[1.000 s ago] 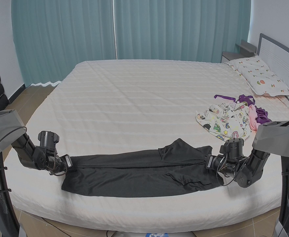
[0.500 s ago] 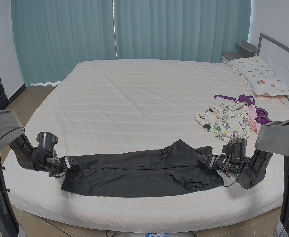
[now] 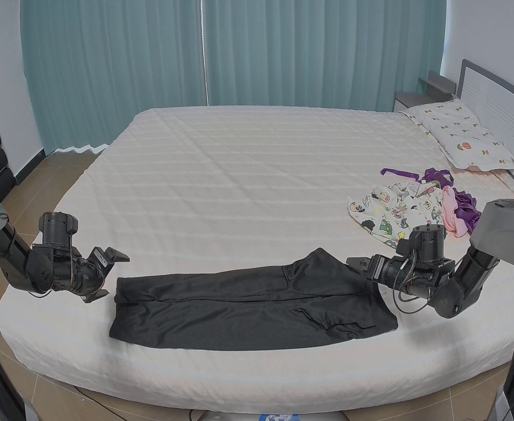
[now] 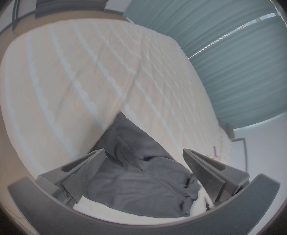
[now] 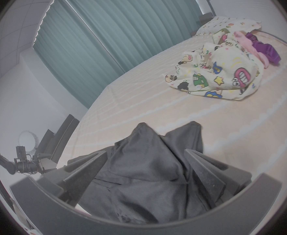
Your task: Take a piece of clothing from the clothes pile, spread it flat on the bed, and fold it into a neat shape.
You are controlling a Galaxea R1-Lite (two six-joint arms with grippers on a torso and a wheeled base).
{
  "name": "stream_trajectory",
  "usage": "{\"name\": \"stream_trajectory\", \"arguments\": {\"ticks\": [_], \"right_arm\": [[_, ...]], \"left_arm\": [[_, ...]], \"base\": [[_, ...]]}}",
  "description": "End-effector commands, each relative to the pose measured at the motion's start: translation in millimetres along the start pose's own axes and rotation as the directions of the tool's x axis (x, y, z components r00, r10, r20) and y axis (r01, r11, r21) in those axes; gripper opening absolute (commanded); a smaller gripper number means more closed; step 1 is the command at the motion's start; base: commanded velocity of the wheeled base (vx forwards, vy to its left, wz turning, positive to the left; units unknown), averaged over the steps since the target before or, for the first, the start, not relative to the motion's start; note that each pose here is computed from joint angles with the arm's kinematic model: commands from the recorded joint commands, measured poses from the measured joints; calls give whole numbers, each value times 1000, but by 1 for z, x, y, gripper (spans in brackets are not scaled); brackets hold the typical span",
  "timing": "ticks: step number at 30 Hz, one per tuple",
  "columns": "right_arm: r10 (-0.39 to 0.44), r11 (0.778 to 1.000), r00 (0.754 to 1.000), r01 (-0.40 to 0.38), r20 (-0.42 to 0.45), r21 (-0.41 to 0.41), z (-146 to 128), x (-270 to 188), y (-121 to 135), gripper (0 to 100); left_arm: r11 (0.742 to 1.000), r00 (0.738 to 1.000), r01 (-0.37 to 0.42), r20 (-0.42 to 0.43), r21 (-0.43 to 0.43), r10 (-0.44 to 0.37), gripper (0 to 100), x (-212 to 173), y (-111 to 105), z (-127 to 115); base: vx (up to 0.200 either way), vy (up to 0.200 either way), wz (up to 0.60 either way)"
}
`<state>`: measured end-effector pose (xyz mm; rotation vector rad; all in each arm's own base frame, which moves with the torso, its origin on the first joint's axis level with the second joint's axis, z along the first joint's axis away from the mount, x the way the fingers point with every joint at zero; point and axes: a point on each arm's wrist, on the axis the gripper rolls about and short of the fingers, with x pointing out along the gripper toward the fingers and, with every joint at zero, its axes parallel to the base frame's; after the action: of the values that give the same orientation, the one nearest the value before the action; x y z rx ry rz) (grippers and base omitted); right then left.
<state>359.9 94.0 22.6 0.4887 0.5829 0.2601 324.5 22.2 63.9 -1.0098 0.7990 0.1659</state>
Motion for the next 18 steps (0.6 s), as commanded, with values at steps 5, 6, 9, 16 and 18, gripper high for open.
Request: {"name": "stream_trajectory", "arguments": {"ticks": [5, 6, 9, 16, 18], "right_arm": [[49, 997, 995, -44, -91, 63, -3, 54, -5, 100], [50, 997, 994, -45, -92, 64, -4, 54, -4, 100], [63, 996, 991, -55, -114, 68, -11, 58, -5, 100], [72, 996, 993, -66, -92, 61, -13, 60, -5, 100], [75, 996, 994, -70, -84, 61, -12, 59, -6, 100]], "left_arm": [[978, 984, 102, -127, -184, -126, 100, -3, -8, -10], [978, 984, 103, -127, -183, -128, 100, -3, -8, -11], [978, 983, 109, -124, -179, -132, 100, -5, -3, -17], [977, 982, 134, -109, -166, -153, 100, 2, 3, -22], [977, 982, 130, -112, -169, -150, 100, 3, 4, -23]], "base": [[0, 0, 0], [0, 0, 0], [0, 0, 0], [0, 0, 0], [0, 0, 0]]}}
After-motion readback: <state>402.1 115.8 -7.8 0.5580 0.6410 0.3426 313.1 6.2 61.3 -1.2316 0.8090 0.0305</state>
